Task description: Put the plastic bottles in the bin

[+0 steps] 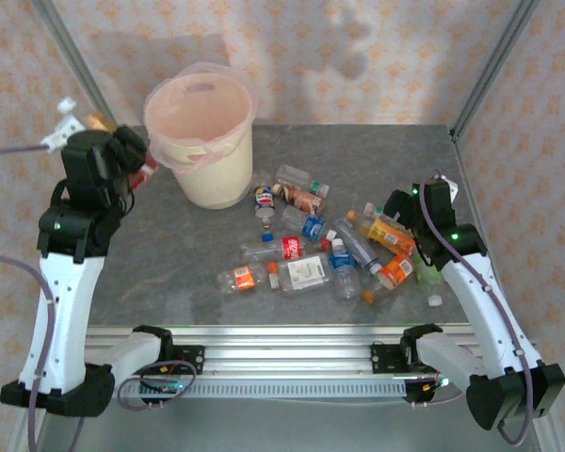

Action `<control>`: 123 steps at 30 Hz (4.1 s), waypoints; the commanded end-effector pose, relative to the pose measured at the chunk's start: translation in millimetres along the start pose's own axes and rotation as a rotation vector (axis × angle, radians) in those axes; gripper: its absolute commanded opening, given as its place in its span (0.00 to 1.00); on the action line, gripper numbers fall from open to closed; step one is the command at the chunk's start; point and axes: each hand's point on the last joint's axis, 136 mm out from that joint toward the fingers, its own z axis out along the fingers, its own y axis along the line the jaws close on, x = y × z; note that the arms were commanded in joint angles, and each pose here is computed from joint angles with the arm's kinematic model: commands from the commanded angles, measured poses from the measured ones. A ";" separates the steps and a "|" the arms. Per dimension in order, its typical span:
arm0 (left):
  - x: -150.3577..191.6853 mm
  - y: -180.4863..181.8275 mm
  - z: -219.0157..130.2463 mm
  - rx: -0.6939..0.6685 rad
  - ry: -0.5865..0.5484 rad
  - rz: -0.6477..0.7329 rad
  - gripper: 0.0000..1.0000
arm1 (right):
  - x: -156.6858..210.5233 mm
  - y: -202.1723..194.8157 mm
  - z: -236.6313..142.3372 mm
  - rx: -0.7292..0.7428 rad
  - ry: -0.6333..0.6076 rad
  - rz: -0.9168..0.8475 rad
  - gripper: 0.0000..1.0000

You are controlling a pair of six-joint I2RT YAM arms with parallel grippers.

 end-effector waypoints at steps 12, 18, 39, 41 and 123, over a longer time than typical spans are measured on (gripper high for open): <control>-16.0 -150.4 154.4 0.243 -0.021 0.134 0.25 | 2.2 5.7 -6.7 -0.032 0.021 0.044 0.99; 44.5 -153.3 214.1 0.203 0.131 0.234 0.26 | 8.4 7.6 -3.9 -0.039 0.039 0.057 0.99; 215.6 -81.7 284.6 0.068 0.526 0.542 0.31 | 18.4 11.1 7.5 -0.033 0.090 0.062 0.99; 224.7 -75.2 284.4 0.060 0.550 0.562 0.31 | 19.2 11.4 8.3 -0.032 0.092 0.060 0.99; 26.3 -76.6 13.2 0.324 0.189 0.406 1.00 | -2.5 -14.5 -13.5 0.059 -0.048 0.044 0.99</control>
